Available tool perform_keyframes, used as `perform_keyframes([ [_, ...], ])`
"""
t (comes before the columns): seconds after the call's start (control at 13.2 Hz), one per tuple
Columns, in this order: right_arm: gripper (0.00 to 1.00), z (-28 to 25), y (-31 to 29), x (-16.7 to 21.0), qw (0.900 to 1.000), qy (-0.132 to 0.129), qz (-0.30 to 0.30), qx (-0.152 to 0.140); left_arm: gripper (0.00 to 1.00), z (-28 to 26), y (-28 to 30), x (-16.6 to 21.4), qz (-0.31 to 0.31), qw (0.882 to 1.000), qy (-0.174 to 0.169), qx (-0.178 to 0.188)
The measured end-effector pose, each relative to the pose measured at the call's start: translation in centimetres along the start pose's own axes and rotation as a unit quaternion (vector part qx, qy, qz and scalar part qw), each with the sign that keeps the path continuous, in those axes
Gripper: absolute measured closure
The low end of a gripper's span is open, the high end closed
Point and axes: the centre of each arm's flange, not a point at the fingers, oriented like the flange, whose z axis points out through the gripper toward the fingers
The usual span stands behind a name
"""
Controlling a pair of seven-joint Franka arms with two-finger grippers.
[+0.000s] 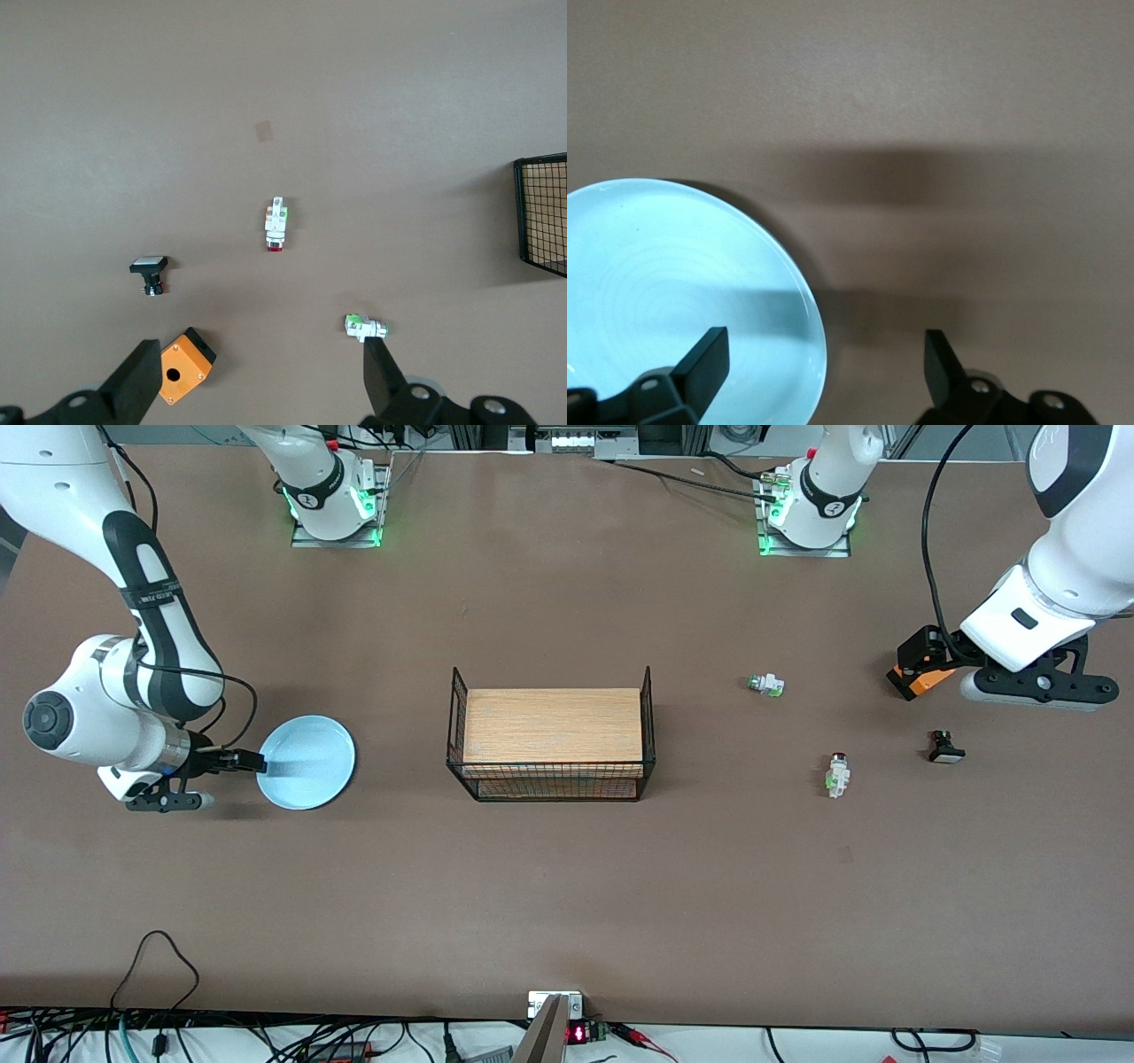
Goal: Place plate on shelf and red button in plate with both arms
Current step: 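Lower the right gripper and grasp the plate rim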
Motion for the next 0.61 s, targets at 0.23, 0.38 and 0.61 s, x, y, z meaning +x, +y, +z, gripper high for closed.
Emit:
perform_keyframes([
  [0.23,0.07,0.3,-0.5,0.1,1.000,0.005,-0.005,0.001,0.00,0.0,0.0,0.0,0.000,1.000,0.000,0.000],
  [0.38,0.09,1.3,-0.6,0.2,1.000,0.011,-0.008,0.000,0.00,0.0,0.0,0.0,0.000,1.000,0.000,0.000],
  [0.61,0.19,2.9,-0.5,0.3,1.000,0.011,-0.017,0.000,0.00,0.0,-0.1,0.0,-0.001,1.000,-0.001,0.000],
])
